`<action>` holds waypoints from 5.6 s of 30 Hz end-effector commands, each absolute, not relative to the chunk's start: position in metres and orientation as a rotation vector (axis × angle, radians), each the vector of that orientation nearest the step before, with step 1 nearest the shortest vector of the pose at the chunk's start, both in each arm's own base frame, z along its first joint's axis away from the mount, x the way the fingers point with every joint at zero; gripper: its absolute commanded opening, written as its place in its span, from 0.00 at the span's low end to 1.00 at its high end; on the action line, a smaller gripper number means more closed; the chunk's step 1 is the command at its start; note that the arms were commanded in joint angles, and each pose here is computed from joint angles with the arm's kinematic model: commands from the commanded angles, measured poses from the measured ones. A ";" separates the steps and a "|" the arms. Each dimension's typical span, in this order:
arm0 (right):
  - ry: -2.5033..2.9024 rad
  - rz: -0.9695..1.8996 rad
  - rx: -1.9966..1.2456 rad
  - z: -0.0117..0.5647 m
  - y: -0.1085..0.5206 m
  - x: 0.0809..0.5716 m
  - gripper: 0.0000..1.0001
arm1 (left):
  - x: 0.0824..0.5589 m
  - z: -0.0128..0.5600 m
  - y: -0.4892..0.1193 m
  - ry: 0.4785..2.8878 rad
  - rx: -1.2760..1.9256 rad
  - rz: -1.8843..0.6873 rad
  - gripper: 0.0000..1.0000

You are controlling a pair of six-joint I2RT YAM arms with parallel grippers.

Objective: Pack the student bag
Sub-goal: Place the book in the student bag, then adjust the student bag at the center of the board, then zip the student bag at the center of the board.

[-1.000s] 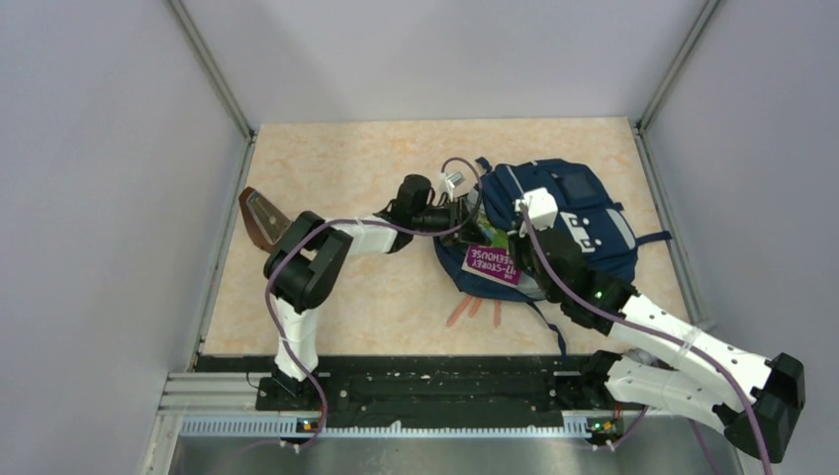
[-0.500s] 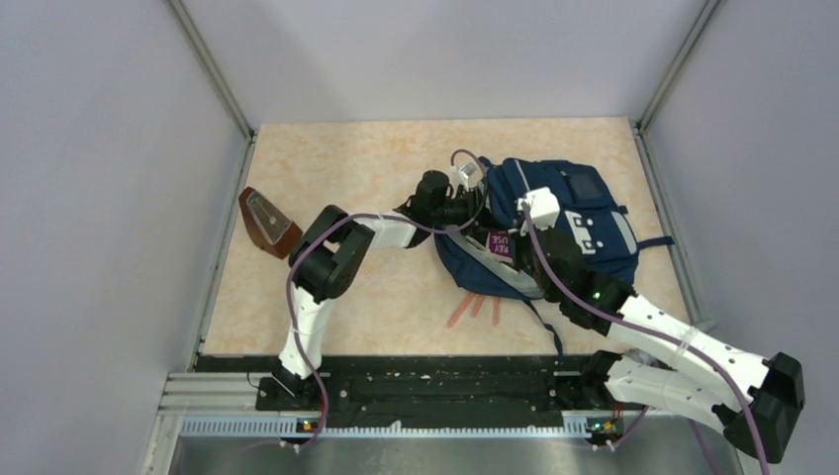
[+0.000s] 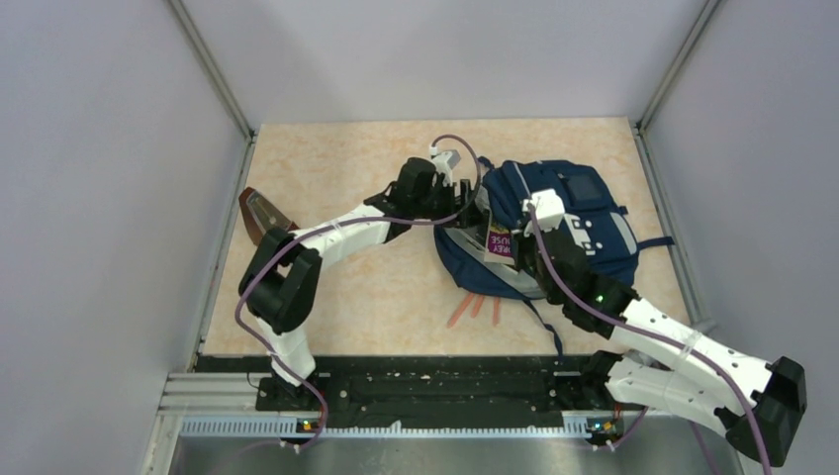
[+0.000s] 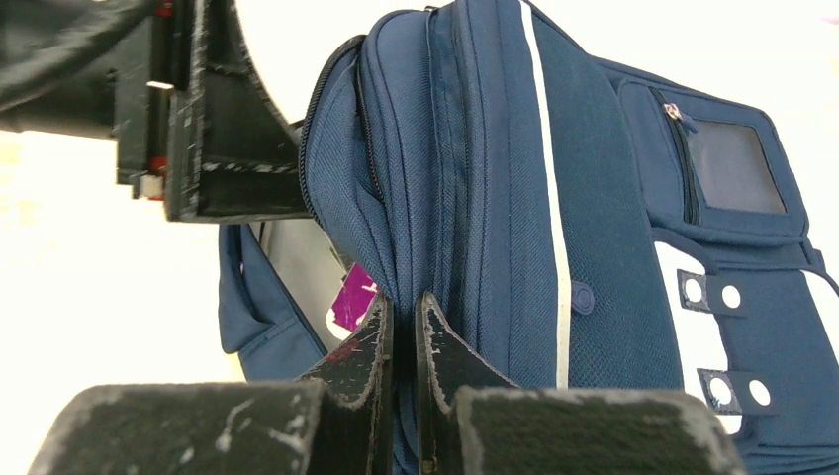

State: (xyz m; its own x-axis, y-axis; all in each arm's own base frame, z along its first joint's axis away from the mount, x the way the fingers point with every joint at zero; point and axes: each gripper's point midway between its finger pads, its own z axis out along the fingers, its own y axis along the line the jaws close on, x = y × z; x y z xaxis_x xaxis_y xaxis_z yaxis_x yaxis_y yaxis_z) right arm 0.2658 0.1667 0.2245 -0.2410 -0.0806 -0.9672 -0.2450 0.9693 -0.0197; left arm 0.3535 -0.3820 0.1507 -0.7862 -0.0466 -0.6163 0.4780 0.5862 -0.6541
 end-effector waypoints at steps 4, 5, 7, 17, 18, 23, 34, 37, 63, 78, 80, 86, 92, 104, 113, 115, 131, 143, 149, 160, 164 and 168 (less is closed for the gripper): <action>1.660 0.301 -0.135 0.278 0.173 0.266 0.00 | 0.353 0.130 -0.313 2.317 0.361 -0.721 0.77; 1.659 0.303 -0.134 0.278 0.173 0.266 0.00 | 0.356 0.128 -0.309 2.325 0.355 -0.695 0.77; 1.659 0.308 -0.131 0.277 0.173 0.265 0.00 | 0.363 0.124 -0.303 2.342 0.344 -0.645 0.78; 1.667 0.317 -0.137 0.275 0.174 0.264 0.00 | 0.416 0.110 -0.283 2.383 0.279 -0.325 0.79; 1.668 0.314 -0.135 0.274 0.174 0.264 0.00 | 0.417 0.109 -0.288 2.372 0.283 -0.372 0.78; 1.682 0.319 -0.130 0.268 0.179 0.267 0.00 | 0.431 0.099 -0.305 2.347 0.270 -0.555 0.73; 1.691 0.352 -0.100 0.272 0.178 0.276 0.00 | 0.451 0.118 -0.304 2.292 0.181 -0.865 0.00; 1.680 0.364 -0.062 0.277 0.169 0.290 0.00 | 0.458 0.143 -0.298 2.216 0.171 -0.820 0.00; 1.626 0.463 -0.379 0.280 0.290 0.444 0.00 | 0.389 0.219 -0.171 1.851 -0.216 -0.730 0.00; 1.740 0.457 -0.470 0.223 0.327 0.455 0.00 | 0.291 0.210 -0.259 1.921 -0.058 -0.927 0.00; 1.741 0.450 -0.461 0.225 0.322 0.450 0.03 | 0.286 0.212 -0.280 1.928 -0.010 -0.975 0.00; 1.743 0.426 -0.422 0.242 0.300 0.430 0.32 | 0.272 0.209 -0.334 1.966 0.126 -1.029 0.00; 1.744 0.405 -0.351 0.259 0.266 0.399 0.61 | 0.273 0.190 -0.317 2.019 0.116 -0.873 0.47; 1.863 0.251 -0.006 0.232 0.163 0.339 0.81 | 0.256 0.171 -0.213 2.064 0.118 -0.426 0.87; 1.912 0.725 0.081 0.178 0.199 0.284 0.80 | 0.277 0.124 -0.133 2.125 -0.234 -0.415 0.90; 1.917 0.810 0.130 0.168 0.207 0.275 0.80 | 0.279 0.122 -0.129 2.117 -0.257 -0.438 0.90; 1.945 0.939 0.311 0.121 0.240 0.290 0.76 | 0.293 0.107 -0.109 2.116 -0.354 -0.490 0.90; 1.934 0.851 0.223 0.118 0.255 0.323 0.50 | 0.297 0.093 -0.091 2.118 -0.437 -0.465 0.91; 1.876 0.832 0.227 0.144 0.234 0.342 0.03 | 0.302 0.093 -0.097 2.078 -0.383 -0.503 0.91; 1.889 0.694 0.183 0.170 0.198 0.369 0.00 | 0.313 0.088 -0.144 2.119 -0.072 -0.712 0.76; 1.894 0.718 0.187 0.171 0.195 0.372 0.00 | 0.320 0.086 -0.154 2.104 0.006 -0.754 0.67; 1.897 0.740 0.181 0.172 0.195 0.373 0.00 | 0.323 0.077 -0.158 2.129 0.029 -0.764 0.56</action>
State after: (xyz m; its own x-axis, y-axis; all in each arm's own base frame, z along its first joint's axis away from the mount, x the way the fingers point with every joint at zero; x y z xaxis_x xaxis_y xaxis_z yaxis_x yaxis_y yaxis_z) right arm 0.3460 0.1920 0.1053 -0.5813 0.3893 -0.7145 -0.1003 0.8371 0.5377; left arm 0.3015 -0.1445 0.0510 -0.7041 -0.2704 -0.6566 0.1555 0.8435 -0.5141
